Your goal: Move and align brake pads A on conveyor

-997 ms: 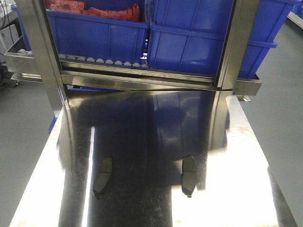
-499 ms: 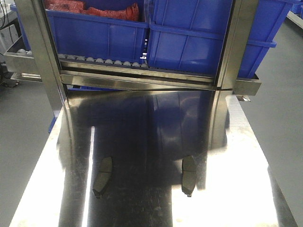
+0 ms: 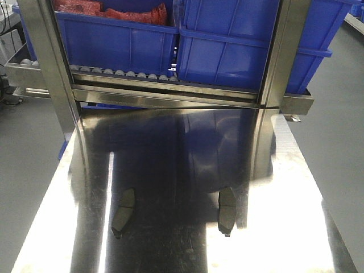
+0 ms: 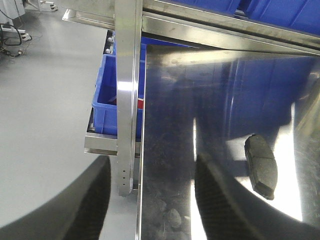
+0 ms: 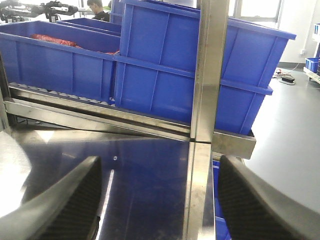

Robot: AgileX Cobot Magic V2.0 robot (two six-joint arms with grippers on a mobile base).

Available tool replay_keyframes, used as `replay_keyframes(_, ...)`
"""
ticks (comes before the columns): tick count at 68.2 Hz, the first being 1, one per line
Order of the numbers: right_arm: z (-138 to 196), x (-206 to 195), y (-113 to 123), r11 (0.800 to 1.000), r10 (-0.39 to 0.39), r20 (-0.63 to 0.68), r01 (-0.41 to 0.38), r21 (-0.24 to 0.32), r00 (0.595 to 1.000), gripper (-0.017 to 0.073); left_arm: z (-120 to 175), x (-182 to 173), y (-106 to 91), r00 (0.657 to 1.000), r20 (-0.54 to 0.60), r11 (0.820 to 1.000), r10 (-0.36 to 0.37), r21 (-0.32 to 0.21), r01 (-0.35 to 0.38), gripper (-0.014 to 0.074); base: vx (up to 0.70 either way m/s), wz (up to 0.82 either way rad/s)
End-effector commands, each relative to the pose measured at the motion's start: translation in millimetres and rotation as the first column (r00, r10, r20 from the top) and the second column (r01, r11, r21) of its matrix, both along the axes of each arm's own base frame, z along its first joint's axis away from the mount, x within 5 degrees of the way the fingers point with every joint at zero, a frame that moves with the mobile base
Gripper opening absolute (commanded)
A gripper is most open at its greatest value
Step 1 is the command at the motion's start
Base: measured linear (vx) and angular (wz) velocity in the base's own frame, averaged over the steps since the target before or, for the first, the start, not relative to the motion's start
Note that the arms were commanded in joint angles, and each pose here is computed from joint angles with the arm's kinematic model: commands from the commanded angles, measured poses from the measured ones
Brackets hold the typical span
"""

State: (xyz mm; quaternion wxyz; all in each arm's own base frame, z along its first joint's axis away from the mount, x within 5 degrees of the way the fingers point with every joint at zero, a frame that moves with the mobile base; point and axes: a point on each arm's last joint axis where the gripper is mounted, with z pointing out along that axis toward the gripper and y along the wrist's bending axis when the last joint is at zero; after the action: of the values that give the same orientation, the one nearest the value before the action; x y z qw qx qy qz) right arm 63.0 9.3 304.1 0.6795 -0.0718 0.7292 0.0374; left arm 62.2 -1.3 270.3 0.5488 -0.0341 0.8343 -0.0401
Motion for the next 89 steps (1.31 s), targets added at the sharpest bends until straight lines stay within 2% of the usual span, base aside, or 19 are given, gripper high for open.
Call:
replay_keyframes(1, 13.9, 0.9, 0.0, 1.000, -0.003, 0.085, 0.002, 0.009, 0.996, 0.0484, 13.6, 2.2, -0.8, 0.996, 0.085, 1.000, -0.006, -0.010, 0.006, 0.0377, 0.00, 0.00)
replay_keyframes(37, 13.9, 0.9, 0.0, 1.000, -0.003, 0.085, 0.002, 0.009, 0.996, 0.0484, 15.8, 2.9, -0.9, 0.994, 0.109, 1.000, -0.007, -0.011, 0.008, 0.0377, 0.00, 0.00)
replay_keyframes(45, 13.9, 0.9, 0.0, 1.000, -0.003, 0.085, 0.002, 0.009, 0.996, 0.0484, 17.7, 5.2, -1.2, 0.993, 0.117, 0.998, 0.010, -0.055, -0.004, 0.0377, 0.00, 0.00)
replay_keyframes(49, 13.9, 0.9, 0.0, 1.000, -0.003, 0.085, 0.002, 0.009, 0.996, 0.0484, 20.1, 9.5, -1.4, 0.996, 0.083, 0.998, 0.015, -0.064, -0.010, 0.0377, 0.00, 0.00)
replay_keyframes(62, 13.9, 0.9, 0.0, 1.000, -0.003, 0.085, 0.002, 0.009, 0.996, 0.0484, 33.0, 46.4, -3.6, 0.994, -0.107, 0.999, 0.014, -0.036, -0.018, 0.0377, 0.00, 0.00)
replay_keyframes(81, 13.9, 0.9, 0.0, 1.000, -0.003, 0.085, 0.002, 0.009, 0.996, 0.0484, 27.8, 109.6, -8.5, 0.947, -0.321, 0.999, 0.015, -0.023, -0.023, 0.0377, 0.00, 0.00)
replay_keyframes(89, 13.9, 0.9, 0.0, 1.000, -0.003, 0.085, 0.002, 0.009, 0.996, 0.0484, 20.8, 132.9, -15.1, 0.927, -0.374, 0.999, -0.034, -0.010, 0.032, 0.0377, 0.00, 0.00)
